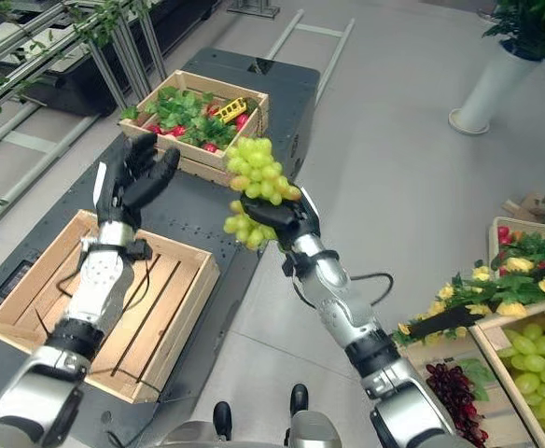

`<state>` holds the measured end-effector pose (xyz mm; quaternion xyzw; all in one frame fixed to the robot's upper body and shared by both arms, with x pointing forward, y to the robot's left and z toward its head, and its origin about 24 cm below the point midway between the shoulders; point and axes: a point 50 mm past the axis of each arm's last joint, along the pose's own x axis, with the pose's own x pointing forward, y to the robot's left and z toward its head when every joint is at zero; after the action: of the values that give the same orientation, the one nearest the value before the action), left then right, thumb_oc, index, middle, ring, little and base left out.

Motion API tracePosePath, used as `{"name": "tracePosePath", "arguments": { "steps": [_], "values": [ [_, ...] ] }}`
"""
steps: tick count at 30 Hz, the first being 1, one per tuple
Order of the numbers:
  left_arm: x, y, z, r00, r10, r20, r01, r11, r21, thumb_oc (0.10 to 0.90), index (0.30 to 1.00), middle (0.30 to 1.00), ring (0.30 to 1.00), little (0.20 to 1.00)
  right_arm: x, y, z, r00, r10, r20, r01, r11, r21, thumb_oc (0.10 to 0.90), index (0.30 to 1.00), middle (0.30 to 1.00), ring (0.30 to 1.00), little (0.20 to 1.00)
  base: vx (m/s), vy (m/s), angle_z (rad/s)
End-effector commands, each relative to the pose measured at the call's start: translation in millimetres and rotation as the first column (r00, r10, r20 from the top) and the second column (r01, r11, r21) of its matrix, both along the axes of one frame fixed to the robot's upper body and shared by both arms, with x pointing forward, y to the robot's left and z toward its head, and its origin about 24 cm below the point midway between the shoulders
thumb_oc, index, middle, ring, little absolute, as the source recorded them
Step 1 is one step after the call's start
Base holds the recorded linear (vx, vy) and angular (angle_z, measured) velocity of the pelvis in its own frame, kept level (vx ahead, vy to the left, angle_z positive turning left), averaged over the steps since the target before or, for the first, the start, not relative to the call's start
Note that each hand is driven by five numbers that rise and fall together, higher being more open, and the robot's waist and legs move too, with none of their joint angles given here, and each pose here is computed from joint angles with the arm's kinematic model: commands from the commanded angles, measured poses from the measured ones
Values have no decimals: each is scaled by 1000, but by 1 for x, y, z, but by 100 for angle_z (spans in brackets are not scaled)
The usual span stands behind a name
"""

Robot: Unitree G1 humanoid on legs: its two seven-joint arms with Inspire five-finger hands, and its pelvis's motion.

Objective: Pick up the fruits from the basket on one side to the basket on the other side

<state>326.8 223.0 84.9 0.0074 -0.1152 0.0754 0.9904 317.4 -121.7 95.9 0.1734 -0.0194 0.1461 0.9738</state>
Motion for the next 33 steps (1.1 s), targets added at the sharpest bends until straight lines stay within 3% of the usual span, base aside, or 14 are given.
{"name": "tracePosePath", "arguments": {
  "steps": [1,8,13,19,23,33],
  "values": [
    [-2,8,5,997,12,72,-12,1000,-8,800,900,900,900,900,-12,-13,46,937,-4,348,-13,999,48,400,300,300,300,300,-11,37,-16],
    [-23,11,-22,1000,8,-30,-6,999,50,800,900,900,900,900,-30,-57,17,956,-65,286,86,994,-61,400,300,300,300,300,9,22,-13],
    [-36,17,-42,988,11,-155,-1,998,64,800,900,900,900,900,-42,-77,20,936,-111,333,157,981,-114,400,300,300,300,300,1,-33,-15],
    [-40,11,-60,971,6,-240,2,999,35,800,900,900,900,900,-43,-80,37,917,-67,394,166,961,-223,400,300,300,300,300,8,-62,-14],
    [-40,-8,-66,971,-22,-239,23,1000,1,800,900,900,900,900,-39,-81,52,913,14,408,114,951,-288,400,300,300,300,300,5,-33,-7],
    [-29,-15,-49,982,2,-189,7,999,47,800,900,900,900,900,-41,-63,62,886,142,440,-14,960,-281,400,300,300,300,300,-93,144,-59]
  ]
}}
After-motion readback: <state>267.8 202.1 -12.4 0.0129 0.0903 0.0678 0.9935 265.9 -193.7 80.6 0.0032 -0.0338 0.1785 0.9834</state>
